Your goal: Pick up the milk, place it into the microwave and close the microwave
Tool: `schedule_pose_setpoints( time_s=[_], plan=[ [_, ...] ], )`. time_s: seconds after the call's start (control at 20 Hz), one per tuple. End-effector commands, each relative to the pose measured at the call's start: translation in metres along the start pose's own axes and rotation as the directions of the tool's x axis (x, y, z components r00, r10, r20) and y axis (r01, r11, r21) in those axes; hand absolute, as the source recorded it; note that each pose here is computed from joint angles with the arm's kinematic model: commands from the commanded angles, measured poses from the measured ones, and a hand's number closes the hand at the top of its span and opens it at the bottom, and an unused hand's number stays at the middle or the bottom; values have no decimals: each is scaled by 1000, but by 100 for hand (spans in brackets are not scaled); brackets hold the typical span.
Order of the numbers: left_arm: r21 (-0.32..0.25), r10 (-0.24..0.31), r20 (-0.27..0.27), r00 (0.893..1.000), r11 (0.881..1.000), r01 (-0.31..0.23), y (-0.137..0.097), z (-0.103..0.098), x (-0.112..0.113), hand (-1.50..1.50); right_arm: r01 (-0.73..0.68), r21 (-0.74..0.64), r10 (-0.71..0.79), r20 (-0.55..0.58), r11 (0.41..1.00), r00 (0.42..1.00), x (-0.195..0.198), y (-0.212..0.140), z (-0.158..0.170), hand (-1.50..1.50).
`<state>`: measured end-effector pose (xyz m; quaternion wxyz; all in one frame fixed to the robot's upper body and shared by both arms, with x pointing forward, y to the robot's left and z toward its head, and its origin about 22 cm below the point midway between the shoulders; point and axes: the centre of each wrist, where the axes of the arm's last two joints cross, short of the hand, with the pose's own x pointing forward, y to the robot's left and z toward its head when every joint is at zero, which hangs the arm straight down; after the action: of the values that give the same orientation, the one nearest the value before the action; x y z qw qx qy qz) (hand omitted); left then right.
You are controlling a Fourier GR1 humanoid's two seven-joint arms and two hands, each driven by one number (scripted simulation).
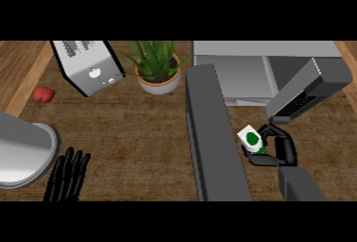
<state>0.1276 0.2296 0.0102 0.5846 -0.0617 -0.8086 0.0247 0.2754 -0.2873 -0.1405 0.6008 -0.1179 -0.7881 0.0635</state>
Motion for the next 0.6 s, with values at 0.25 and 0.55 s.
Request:
schedule_pose_setpoints(
  time_s=[0.25, 0.55],
  plan=[
    [-3, 6, -5, 1000, 1000, -6, 18, 15, 13, -150, 123, 52, -129, 144, 991, 981, 12, 35, -10, 150],
    [37, -14, -5, 1000, 999, 15, 46, 18, 0, -150, 59, 23, -62, 165, 998, 984, 36, 66, -27, 150]
  ],
)
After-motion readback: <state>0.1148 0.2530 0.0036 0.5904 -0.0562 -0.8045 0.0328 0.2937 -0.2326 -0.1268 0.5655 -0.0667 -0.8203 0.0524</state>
